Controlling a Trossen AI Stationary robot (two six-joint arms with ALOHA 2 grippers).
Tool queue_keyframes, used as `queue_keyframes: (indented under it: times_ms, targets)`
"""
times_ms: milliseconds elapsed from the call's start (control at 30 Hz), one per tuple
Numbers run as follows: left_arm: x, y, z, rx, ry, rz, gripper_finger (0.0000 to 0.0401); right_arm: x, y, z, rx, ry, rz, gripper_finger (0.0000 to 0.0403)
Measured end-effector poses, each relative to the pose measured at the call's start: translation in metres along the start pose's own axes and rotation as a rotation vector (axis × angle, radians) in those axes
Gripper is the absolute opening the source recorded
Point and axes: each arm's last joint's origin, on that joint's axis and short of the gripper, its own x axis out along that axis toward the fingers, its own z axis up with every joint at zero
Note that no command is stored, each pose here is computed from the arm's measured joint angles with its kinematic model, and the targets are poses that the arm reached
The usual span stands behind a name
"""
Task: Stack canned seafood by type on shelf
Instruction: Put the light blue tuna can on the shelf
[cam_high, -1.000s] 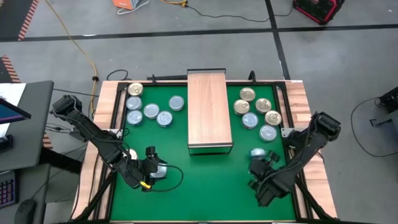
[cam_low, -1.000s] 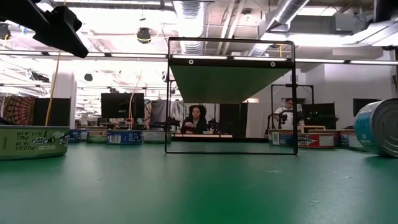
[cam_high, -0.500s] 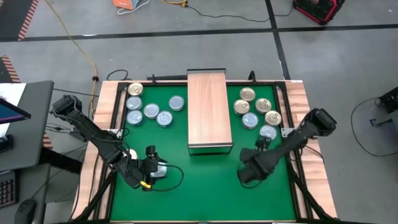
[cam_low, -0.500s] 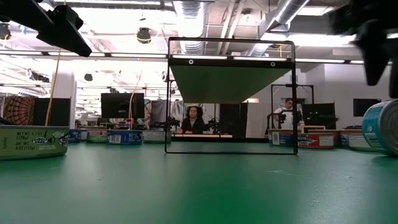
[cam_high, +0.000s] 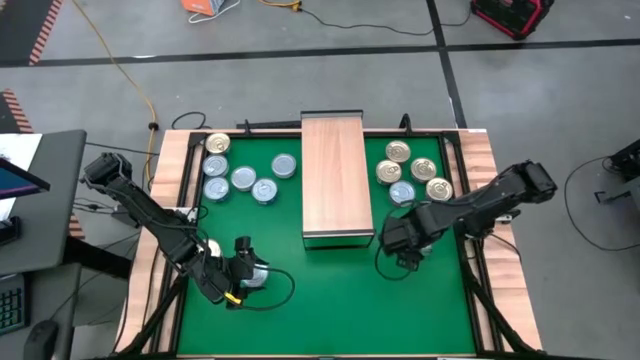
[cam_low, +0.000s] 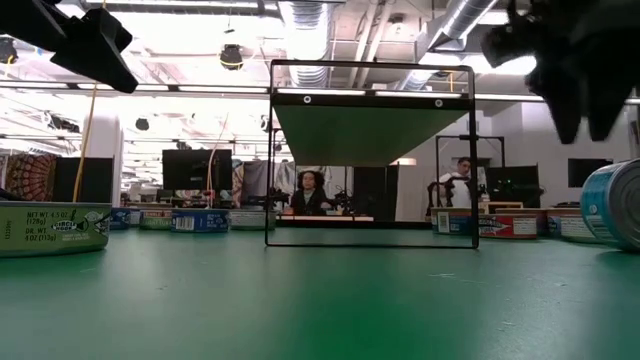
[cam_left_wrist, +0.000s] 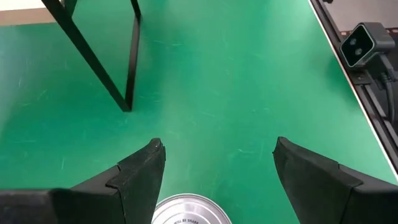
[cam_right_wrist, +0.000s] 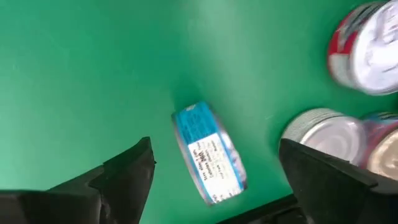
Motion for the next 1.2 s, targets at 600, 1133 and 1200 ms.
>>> queue_keyframes:
  times_ms: [600, 1133, 1200]
  targets:
    - [0.0, -0.001, 0.0, 0.014, 0.018, -0.04, 0.0288, 0.052, 0.003, -0.065, -0.027, -0.085, 0.01, 0.0364]
    - [0.0, -0.005, 0.008, 0.149, -0.071, -0.052, 0.0288, 0.052, 0.006, -0.063, 0.0, -0.136, 0.039, 0.0162]
    - [0.0, -0.005, 0.008, 0.149, -0.072, -0.052, 0.0288, 0.049, 0.004, -0.064, 0.007, -0.14, 0.045, 0.0162]
